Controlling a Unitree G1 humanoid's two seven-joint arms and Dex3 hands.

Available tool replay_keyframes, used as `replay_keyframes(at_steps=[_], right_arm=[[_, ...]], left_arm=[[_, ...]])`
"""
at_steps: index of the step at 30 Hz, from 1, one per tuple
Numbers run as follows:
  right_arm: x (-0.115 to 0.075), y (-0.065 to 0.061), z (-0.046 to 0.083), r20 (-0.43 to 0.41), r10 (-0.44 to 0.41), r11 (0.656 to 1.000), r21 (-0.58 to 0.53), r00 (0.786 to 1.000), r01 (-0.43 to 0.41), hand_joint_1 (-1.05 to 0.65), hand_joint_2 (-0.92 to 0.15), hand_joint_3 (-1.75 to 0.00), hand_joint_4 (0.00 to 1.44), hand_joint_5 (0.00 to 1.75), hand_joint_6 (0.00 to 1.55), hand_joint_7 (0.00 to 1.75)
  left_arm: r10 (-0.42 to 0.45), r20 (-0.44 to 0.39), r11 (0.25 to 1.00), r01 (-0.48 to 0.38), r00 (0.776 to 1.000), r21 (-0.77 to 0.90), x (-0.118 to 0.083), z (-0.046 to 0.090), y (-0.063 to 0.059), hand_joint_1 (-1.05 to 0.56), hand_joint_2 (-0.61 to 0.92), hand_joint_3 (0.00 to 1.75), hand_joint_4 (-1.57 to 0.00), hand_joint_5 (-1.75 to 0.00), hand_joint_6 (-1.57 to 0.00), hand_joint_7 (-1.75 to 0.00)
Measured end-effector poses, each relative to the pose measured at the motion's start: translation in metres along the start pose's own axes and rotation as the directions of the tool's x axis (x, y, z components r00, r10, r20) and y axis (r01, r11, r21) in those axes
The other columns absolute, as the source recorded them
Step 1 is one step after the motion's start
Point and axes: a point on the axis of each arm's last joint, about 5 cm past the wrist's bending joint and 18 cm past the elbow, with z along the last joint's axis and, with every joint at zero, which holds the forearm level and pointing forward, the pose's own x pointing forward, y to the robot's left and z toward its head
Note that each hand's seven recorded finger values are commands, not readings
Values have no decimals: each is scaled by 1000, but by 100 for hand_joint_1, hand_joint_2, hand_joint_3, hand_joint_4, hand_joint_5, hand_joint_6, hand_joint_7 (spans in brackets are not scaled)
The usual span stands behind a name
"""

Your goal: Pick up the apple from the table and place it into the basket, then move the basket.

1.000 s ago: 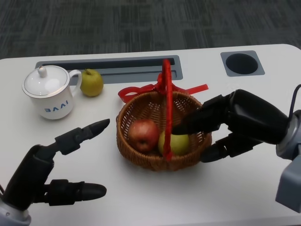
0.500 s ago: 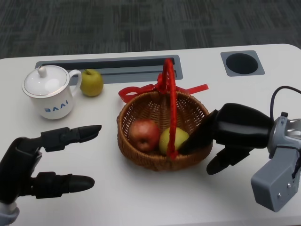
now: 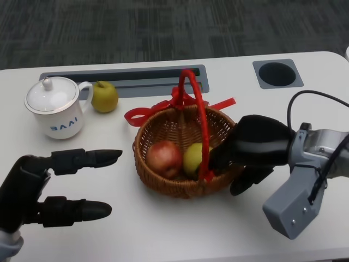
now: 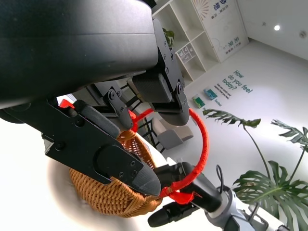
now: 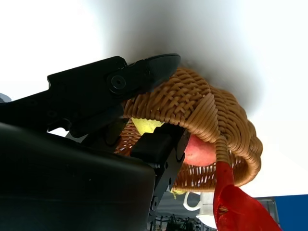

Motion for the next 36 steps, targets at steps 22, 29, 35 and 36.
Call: replay_keyframes(at_steps=[22,29,35,36], right_arm=[[2,3,-5,-140,-54,998,31,989,59,-25,-90,-4,117,7,91,1],[-4,0,-15,-293,-32,997,63,956,53,-31,-92,-18,115,6,90,1],[-8,-4,-24,-436,-4,999,31,900,20,-32,-92,-14,114,4,91,1],[-8,-5,-26,-460,6,1000,30,888,8,-32,-92,-14,115,5,91,1]], left_arm=[[30,9,999,-30,1000,-12,1,0,-6,-55,73,0,-100,-2,-90,-1],[32,9,999,-32,999,-10,1,0,-5,-54,72,0,-101,-2,-91,-1],[40,9,999,-40,999,-5,0,0,-4,-55,73,0,-102,-2,-91,-1],[41,12,999,-41,999,-3,0,0,-4,-55,73,0,-102,-2,-91,-1]])
